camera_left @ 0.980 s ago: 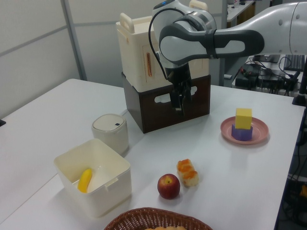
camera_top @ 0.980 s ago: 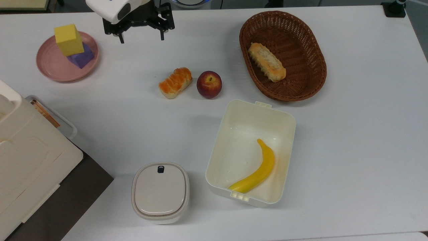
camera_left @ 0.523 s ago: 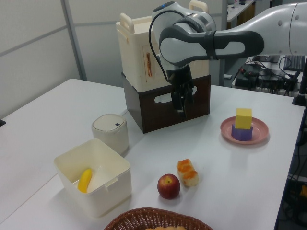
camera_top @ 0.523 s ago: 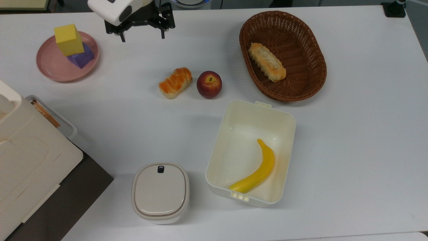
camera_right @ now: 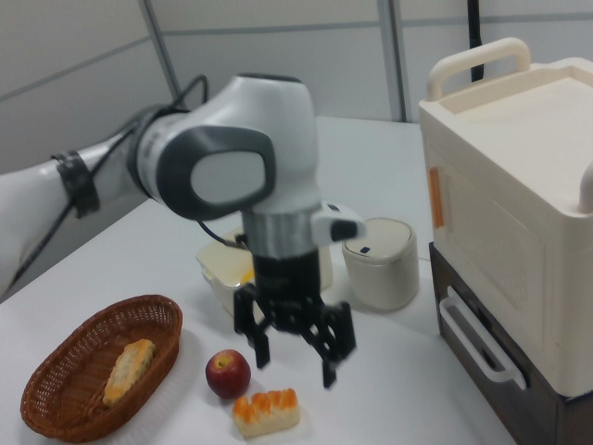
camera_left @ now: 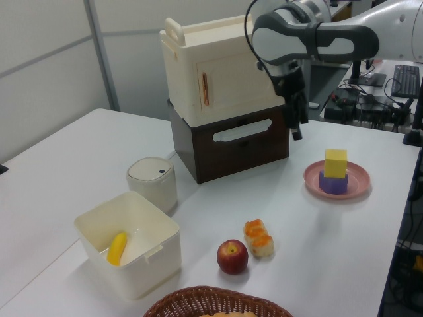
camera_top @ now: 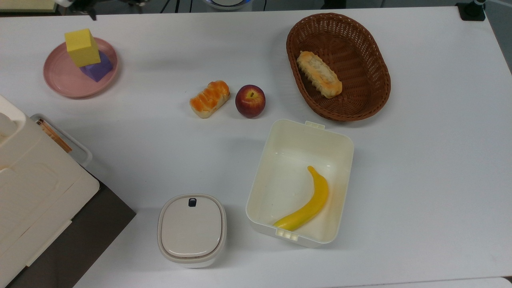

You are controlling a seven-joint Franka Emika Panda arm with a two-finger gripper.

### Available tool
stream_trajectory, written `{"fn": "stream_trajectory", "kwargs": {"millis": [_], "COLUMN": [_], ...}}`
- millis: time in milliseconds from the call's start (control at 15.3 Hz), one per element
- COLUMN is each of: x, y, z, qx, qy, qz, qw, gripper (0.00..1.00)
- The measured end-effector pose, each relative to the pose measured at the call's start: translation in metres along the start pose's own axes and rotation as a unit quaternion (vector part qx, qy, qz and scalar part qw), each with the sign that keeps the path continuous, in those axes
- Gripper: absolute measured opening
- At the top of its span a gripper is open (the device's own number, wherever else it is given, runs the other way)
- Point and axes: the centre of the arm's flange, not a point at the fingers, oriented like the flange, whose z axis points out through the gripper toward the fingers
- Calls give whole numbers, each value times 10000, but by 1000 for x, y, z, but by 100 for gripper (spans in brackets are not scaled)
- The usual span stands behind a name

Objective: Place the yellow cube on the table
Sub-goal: 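Lower the gripper and grasp the yellow cube atop the purple cube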

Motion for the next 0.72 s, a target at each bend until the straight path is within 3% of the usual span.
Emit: {"fn": "stream_trajectory", "kwargs": {"millis": [327,719], "x": [-11,-9], "y": [66,114], "z": [60,112], "qx": [55,156], "qy": [-658,-871], "qz": [57,-73], "qw": [9978,9960], "gripper": [100,100]}}
